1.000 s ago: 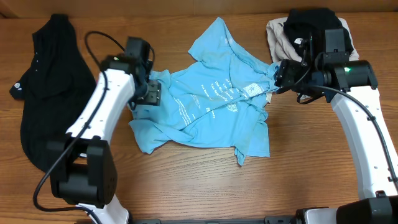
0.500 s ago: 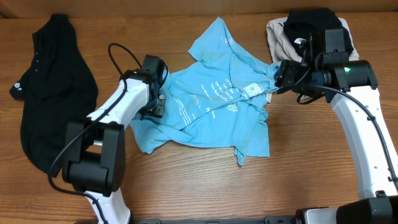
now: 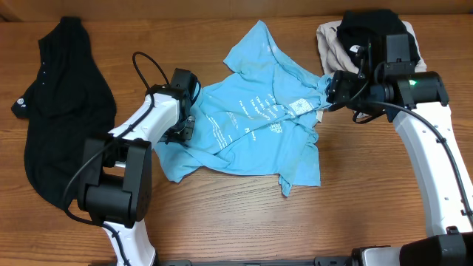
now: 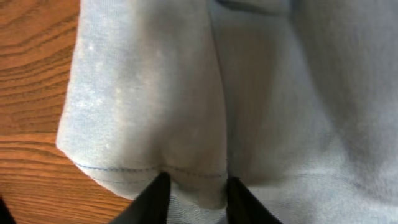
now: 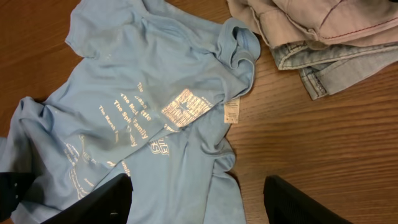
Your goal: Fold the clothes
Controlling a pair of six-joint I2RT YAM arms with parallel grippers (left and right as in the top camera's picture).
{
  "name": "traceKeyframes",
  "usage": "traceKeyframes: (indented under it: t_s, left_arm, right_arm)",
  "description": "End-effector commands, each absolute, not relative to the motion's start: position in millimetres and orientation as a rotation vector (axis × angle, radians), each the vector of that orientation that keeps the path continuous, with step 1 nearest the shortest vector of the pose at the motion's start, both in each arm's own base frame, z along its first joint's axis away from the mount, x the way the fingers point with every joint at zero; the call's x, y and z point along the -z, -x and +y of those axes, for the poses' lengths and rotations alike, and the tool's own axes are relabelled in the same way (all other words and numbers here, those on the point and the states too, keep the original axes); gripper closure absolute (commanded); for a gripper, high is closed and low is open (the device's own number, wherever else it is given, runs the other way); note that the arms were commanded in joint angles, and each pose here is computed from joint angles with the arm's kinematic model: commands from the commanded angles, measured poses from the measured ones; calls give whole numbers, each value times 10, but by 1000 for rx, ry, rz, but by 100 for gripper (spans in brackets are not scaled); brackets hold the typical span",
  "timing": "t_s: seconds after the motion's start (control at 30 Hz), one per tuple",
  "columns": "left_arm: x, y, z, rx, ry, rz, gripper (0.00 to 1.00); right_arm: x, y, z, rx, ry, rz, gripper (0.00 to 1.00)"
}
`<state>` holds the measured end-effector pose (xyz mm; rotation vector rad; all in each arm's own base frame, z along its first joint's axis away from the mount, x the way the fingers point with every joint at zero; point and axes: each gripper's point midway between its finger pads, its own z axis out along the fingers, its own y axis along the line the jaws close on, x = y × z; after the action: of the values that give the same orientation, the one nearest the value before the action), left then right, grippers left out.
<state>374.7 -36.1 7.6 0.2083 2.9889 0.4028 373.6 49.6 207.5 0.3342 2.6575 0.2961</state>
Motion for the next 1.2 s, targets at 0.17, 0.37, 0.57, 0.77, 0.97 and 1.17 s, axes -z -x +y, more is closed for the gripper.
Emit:
traceKeyframes:
  t_s: [0.17,0.37,0.57,0.77,0.97,1.17]
  left_arm:
    - [-126,-3880,-386,-417,-205,2956,96]
    - [-321,-4034,-405,-417,-191,2921,96]
    - [-780,-4230,-363,-446,-106,2878,96]
    - [-1276,-4412,-399,-425,-97,2818,96]
    - [-1306,-4437,-454,-383,-104,2820,96]
    - [-1061,-4368,-487,-363,-133,2904,96]
  right_arm:
    - [-2050,-3769,474,-281,-334,2653,29]
    - [-2054,-3776,475,-282,-333,2650,29]
    - [-2058,-3784,477,-281,-327,2646,28]
    - [-2060,-3789,478,-282,-326,2644,29]
    - [-2060,-3788,478,-282,-326,2645,28]
    - [-2061,-3789,477,-282,-326,2644,29]
